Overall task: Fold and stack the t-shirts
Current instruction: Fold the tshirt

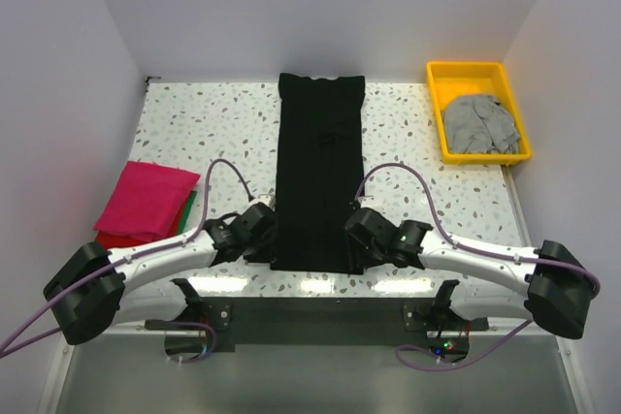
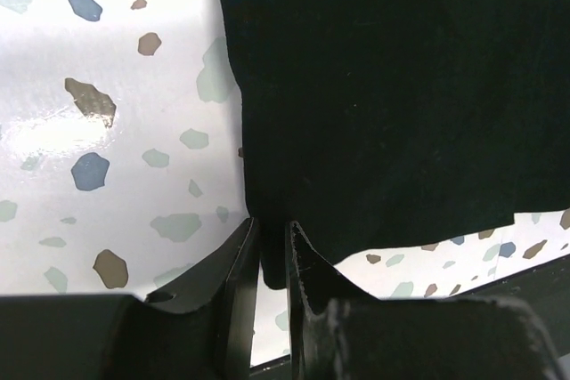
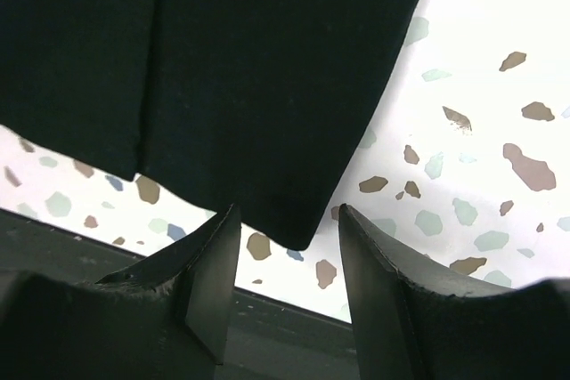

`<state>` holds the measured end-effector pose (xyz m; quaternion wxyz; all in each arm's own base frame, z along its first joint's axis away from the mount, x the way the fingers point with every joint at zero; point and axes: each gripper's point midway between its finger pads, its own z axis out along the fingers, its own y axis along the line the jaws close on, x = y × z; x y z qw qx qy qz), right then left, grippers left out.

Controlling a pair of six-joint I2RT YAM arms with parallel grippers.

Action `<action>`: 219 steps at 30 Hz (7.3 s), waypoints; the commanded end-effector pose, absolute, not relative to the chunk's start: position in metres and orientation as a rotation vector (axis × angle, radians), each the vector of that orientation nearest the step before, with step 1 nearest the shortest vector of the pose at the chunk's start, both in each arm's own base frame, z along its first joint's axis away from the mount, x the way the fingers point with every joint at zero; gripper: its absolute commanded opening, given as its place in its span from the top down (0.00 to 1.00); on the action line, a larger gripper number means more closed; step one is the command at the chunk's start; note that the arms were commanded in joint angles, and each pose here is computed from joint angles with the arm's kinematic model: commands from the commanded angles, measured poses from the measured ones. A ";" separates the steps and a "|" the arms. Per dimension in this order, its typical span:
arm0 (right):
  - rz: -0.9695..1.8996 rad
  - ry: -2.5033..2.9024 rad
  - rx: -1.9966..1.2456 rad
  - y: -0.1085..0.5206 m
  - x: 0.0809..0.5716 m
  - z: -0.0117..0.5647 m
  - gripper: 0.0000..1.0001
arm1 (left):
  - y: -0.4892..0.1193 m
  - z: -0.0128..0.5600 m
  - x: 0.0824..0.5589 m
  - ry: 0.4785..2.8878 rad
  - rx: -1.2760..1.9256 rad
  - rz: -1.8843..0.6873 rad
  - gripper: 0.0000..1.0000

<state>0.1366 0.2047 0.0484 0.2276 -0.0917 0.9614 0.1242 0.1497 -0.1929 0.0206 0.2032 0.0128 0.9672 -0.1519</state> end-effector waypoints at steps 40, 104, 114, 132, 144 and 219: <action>0.428 2.607 -0.031 0.173 0.115 0.022 0.80 | -0.186 -0.013 0.115 2.726 -0.170 -0.623 1.00; 0.301 2.602 -0.258 0.207 0.123 0.019 0.75 | -0.208 0.006 0.101 2.737 0.000 -0.562 0.95; 0.320 2.606 -0.256 0.203 0.119 0.022 0.63 | -0.209 0.004 0.098 2.741 0.003 -0.580 0.98; 0.261 2.576 -0.315 0.222 0.124 0.029 0.60 | -0.209 -0.001 0.096 2.750 0.007 -0.573 0.99; 0.200 2.611 -0.311 0.208 0.117 0.010 0.79 | -0.209 -0.002 0.096 2.757 0.005 -0.572 0.99; 0.287 2.567 -0.290 0.212 0.119 0.036 0.71 | -0.195 -0.010 0.089 2.771 -0.027 -0.552 1.00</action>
